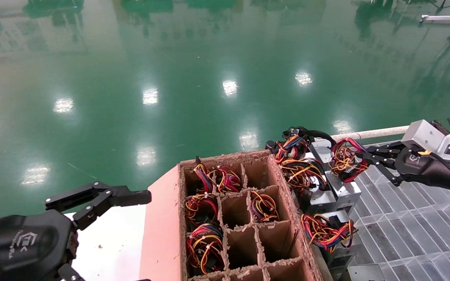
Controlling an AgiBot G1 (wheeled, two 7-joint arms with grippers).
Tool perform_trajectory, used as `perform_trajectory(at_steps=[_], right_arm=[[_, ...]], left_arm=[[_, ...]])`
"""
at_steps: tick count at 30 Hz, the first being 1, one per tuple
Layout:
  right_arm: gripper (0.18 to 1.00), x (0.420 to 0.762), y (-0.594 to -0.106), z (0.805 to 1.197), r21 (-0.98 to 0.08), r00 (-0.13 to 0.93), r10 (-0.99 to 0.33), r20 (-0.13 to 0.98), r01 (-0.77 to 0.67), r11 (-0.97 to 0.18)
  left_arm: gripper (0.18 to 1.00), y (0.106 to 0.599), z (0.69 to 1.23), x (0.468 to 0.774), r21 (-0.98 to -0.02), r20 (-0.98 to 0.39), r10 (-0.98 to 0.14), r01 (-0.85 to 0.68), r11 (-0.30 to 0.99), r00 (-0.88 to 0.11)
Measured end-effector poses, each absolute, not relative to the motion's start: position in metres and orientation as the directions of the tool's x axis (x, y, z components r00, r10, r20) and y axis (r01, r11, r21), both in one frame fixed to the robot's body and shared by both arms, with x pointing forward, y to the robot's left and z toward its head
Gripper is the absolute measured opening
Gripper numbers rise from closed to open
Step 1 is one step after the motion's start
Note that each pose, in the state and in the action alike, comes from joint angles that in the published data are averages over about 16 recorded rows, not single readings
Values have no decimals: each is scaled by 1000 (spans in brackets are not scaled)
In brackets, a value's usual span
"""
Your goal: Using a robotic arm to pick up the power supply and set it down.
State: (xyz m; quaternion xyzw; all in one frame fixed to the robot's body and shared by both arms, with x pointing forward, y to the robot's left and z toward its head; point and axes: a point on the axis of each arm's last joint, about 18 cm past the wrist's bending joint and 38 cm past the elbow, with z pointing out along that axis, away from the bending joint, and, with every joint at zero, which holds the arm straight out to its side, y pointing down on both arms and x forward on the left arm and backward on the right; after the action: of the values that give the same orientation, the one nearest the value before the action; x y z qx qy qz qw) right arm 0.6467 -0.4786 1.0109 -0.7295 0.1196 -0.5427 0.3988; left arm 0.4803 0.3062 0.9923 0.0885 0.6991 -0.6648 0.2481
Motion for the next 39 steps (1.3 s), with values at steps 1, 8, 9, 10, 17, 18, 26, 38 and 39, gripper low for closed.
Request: perform_trajectory(at_steps=[1,8,9,10,17,18,26,38,39], right_arm=[[194,647,-478,1011,-713,386,-607,695,259,-652],[206,646,-476,1010,-720,398,-608,687,261,-643],[212,646,-476,1010,-721,398,-608,687,261,-642],[219,646,-476,1011,-721,398,-609,686,261,-641],[287,643,-479,1014,-724,390,-616,684,264,-637],[300,643,-480,1015,-725,389,-617,684,264,-636],[437,635,-486,1025,-746,378,-645,664,274,-608],[724,623,-484,1038,-820,405,-713,572,319,-476],[748,623,-483,1038,-824,411,-716,565,324,-464]], left_arm=[[1001,306,992,480,-886,-465,-206,454,101,-861],[1001,306,992,480,-886,-464,-206,454,100,-861],[1001,306,992,480,-886,-464,-207,453,100,-861],[1001,306,992,480,-886,-464,-207,453,100,-861],[1001,306,992,480,-886,-464,-207,453,100,-861],[1001,306,992,480,-886,-464,-207,453,100,-861],[1001,306,992,480,-886,-464,-207,453,100,-861],[1001,306,992,480,-886,-464,-207,453,100,-861],[1001,306,992,480,-886,-464,-207,453,100,-861]])
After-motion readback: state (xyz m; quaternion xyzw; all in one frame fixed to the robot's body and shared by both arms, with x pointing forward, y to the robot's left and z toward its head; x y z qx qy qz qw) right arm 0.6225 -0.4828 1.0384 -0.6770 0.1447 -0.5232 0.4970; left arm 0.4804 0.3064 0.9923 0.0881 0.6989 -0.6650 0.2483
